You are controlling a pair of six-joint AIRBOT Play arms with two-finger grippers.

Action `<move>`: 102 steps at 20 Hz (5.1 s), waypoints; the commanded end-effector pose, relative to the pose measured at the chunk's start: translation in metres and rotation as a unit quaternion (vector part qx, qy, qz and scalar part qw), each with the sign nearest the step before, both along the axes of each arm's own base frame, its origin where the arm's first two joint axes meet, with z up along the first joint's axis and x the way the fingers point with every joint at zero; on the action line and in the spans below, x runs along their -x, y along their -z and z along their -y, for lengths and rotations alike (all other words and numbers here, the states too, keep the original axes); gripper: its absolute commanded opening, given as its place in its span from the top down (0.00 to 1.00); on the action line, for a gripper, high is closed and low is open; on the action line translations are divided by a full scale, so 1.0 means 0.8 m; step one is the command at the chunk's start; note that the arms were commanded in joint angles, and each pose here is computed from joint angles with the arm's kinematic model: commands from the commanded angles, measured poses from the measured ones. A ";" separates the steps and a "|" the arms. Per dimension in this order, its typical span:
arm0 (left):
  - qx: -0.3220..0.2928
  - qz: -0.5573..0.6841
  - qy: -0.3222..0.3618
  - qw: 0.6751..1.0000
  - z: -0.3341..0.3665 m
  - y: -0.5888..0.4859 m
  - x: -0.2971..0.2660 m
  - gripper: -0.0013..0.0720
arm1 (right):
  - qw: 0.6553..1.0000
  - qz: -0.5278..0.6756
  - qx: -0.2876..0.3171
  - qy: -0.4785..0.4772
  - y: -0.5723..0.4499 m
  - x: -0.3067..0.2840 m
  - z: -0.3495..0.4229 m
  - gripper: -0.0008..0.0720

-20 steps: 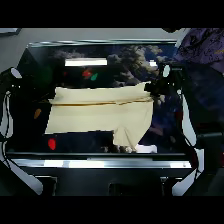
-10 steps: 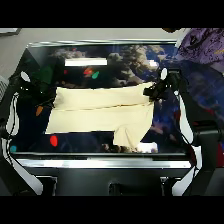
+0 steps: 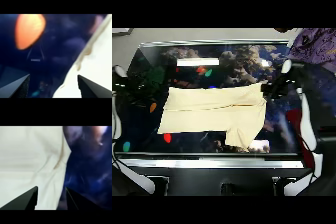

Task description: Fold the clothes and pants, and hang the long-sleeved shirts on hangers.

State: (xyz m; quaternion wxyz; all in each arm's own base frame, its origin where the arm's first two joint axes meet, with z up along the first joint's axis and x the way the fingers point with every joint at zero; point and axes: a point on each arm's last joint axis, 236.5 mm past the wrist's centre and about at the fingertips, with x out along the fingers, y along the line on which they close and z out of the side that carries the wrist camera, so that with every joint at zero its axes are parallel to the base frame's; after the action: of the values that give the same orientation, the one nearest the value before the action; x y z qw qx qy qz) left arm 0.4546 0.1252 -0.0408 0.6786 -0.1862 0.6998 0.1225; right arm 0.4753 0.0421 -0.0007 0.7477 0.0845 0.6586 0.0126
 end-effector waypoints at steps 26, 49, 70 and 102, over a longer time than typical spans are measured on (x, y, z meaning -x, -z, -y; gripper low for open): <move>0.124 0.079 -0.098 0.984 0.002 -0.001 0.149 0.06 | 0.950 -0.077 -0.272 0.131 0.137 0.263 -0.144 0.96; 0.248 0.090 -0.082 0.961 0.101 0.081 0.182 0.45 | 0.946 -0.019 -0.294 0.134 0.082 0.247 -0.148 0.96; 0.140 0.222 -0.088 0.961 0.095 -0.044 0.180 0.96 | 0.973 0.120 -0.169 0.098 -0.029 0.297 -0.073 0.96; 0.077 0.305 0.006 0.949 0.095 -0.067 -0.069 0.26 | 0.978 0.065 -0.169 0.099 -0.025 0.041 0.060 0.34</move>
State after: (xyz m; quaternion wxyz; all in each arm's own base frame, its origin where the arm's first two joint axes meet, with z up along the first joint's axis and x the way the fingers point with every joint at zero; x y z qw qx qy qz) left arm 0.5100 0.0380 -0.0177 0.8274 -0.2793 0.4872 -0.0087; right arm 0.4511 0.0147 -0.0001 0.7771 0.2068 0.5944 0.0098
